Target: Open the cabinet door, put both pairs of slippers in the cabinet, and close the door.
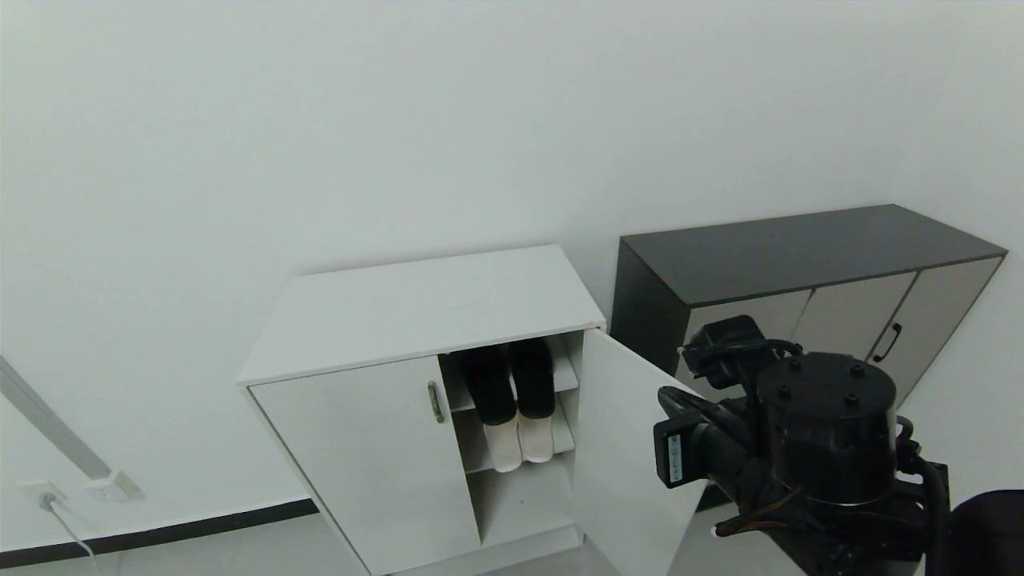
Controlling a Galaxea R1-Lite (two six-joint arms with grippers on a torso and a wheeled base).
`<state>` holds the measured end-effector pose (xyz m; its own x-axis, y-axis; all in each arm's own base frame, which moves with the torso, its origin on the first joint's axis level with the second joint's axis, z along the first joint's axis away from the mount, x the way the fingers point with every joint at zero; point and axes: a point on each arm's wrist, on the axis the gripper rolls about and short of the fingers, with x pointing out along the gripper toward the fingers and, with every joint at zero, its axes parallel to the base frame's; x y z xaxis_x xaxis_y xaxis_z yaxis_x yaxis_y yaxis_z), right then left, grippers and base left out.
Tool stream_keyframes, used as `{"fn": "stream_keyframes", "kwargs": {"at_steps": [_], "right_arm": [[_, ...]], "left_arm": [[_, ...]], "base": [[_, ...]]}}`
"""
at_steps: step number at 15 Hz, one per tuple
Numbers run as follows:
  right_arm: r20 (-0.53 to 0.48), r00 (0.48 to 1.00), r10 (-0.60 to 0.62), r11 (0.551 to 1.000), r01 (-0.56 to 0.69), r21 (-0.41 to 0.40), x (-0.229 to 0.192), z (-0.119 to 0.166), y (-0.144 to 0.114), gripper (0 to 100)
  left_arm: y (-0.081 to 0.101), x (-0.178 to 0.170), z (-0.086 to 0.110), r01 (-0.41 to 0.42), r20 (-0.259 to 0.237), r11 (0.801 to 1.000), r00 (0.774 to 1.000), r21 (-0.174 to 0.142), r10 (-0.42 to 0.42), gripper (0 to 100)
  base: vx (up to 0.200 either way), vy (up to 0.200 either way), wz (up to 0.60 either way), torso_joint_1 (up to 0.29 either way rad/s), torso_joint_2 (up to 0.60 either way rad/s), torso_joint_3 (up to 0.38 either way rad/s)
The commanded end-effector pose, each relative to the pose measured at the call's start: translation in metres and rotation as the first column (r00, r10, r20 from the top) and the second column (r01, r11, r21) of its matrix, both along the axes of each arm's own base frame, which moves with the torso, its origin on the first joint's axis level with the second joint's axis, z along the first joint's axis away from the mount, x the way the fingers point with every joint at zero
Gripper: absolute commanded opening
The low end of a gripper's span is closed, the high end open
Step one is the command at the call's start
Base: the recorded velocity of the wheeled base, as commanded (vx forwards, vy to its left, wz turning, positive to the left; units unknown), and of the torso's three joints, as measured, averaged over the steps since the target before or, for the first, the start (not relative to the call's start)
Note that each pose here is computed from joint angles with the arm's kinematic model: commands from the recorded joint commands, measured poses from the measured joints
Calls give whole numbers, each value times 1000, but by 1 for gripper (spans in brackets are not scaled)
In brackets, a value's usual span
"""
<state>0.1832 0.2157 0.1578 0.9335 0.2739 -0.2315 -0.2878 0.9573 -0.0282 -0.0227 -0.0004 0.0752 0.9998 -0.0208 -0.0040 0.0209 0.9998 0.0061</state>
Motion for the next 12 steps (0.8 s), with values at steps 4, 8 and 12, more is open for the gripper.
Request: {"fn": "stream_keyframes", "kwargs": {"at_steps": [4, 8, 12], "right_arm": [[8, 998, -60, 998, 60, 2, 12, -1, -9, 0], [18, 987, -161, 987, 161, 0, 58, 5, -35, 0], [-5, 968, -250, 968, 250, 1, 135, 6, -71, 0]], "left_arm": [[0, 0, 0, 1, -1, 1000, 1000, 0, -1, 0], [0, 0, 0, 1, -1, 1000, 1000, 0, -1, 0], [0, 0, 0, 1, -1, 1000, 1000, 0, -1, 0]], "base": [[-50, 0, 0, -3, -1, 1], [0, 0, 0, 0, 0, 0], [0, 0, 0, 0, 0, 0]]}}
